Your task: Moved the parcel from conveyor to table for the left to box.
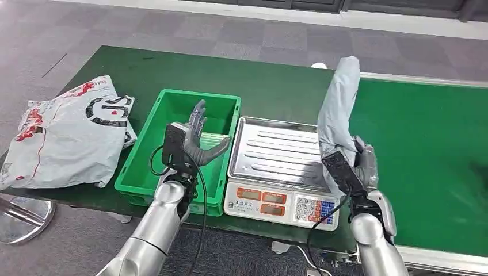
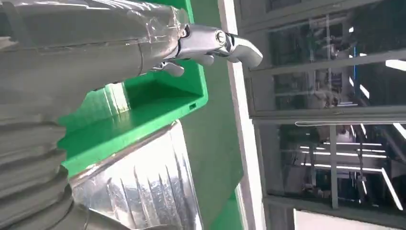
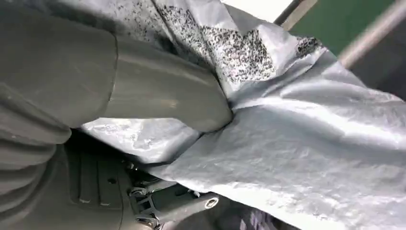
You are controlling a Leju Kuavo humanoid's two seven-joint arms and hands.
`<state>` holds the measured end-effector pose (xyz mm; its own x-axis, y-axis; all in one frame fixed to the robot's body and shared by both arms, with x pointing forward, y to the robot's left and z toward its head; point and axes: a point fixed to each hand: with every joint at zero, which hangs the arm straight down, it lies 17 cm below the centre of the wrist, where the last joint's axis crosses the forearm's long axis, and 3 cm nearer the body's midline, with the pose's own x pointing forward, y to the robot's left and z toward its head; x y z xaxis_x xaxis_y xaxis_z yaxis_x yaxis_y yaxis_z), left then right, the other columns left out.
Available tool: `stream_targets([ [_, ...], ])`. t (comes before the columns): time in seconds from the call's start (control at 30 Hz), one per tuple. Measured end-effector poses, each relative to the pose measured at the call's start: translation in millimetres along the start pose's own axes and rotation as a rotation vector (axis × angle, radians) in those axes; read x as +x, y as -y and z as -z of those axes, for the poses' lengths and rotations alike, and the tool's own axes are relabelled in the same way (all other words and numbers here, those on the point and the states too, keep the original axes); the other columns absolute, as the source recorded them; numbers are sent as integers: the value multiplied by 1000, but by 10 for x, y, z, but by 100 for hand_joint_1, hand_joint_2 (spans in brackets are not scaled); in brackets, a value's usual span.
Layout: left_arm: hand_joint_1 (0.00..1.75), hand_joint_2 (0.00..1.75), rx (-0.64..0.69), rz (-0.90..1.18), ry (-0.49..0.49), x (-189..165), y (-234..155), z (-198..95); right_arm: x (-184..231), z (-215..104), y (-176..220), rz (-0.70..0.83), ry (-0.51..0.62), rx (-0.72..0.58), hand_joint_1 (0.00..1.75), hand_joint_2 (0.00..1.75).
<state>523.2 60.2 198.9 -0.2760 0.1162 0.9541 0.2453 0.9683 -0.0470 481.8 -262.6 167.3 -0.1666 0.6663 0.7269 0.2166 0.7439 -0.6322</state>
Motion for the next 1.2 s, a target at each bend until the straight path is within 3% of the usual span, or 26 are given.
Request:
stream_targets([
  [0.13,0,175,-15,-7,1,12,67,13,1,225,-492,25,-19,156,175,175],
  [0.3,0,175,-31,-15,-4,25,127,29,-112,248,-1044,-24,-69,337,175,175],
  [0.33,0,175,-34,-13,-6,20,133,29,-138,239,-1119,-30,-80,367,66,175],
  [0.37,0,175,-36,-14,-8,16,137,30,-184,218,-1213,-40,-97,409,33,175],
  [0.47,0,175,-42,-16,-9,22,159,45,-291,216,-1371,-84,-140,482,33,175],
  [0.5,0,175,-43,-14,-9,27,165,53,-306,233,-1394,-94,-147,492,9,175],
  [0.53,0,175,-45,-13,-8,30,169,59,-313,250,-1412,-103,-150,500,0,175],
  [0.77,0,175,-49,-19,-11,33,199,80,-306,287,-1504,-118,-138,499,0,175],
  [1.2,0,175,-59,-27,21,109,249,146,256,30,-1875,176,26,593,0,175],
])
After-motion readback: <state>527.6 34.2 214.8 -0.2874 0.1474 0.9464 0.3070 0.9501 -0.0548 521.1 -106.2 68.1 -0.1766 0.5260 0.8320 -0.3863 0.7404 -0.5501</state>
